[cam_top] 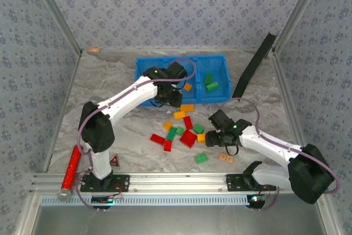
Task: Sort the legos into containers by color
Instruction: Pick up the lego from the bottom-center of the table.
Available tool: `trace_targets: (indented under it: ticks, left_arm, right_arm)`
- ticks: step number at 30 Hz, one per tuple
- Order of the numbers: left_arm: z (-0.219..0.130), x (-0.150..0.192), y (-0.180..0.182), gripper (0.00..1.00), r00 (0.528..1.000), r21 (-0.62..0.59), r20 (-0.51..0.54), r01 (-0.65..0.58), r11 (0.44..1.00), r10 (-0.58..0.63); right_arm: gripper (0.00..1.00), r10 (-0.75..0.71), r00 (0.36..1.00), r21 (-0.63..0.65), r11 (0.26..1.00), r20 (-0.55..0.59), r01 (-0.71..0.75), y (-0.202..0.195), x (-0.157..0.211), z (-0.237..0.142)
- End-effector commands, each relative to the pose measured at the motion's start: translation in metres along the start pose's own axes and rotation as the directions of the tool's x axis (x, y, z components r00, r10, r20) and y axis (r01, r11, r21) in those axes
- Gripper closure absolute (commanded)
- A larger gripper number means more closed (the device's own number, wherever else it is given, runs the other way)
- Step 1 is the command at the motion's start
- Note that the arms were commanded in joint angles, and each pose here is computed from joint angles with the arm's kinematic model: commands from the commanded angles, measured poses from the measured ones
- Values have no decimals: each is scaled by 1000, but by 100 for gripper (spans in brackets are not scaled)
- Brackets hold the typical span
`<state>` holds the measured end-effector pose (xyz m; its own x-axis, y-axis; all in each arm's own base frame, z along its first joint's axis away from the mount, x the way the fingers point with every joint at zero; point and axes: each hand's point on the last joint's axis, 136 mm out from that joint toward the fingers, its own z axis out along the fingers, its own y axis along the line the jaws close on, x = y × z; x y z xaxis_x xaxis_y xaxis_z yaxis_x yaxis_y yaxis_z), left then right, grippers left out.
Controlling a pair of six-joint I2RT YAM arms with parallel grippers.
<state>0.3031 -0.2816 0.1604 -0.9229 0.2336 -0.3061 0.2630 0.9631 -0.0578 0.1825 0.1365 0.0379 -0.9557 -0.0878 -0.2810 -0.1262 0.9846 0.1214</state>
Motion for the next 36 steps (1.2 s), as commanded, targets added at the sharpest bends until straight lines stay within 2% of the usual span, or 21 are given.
trace_targets:
  ticks: [1,15,21,30,33,36]
  left_arm:
    - [-15,-1,4,41,998,11,47,30,999,-31]
    - [-23,7,7,40,998,27,53,35,999,-36]
    - [-25,8,8,40,998,32,59,32,999,-34]
    - [-23,15,7,40,999,42,28,14,999,-16]
    - [-24,27,7,40,1000,52,2,5,999,-5]
    - [-23,46,13,40,999,45,-39,8,999,-6]
  right_arm:
    - [31,10,1000,-9,1000,23,-10,5,-9,0]
    - [27,158,986,41,986,47,-160,-18,-28,7]
    - [25,193,979,-10,981,60,-193,-12,-45,9]
    - [26,193,981,34,981,-14,-192,-13,-39,24]
    - [29,195,981,46,980,-13,-194,-16,-40,25]
    - [39,198,980,51,979,-12,-197,-16,-41,26]
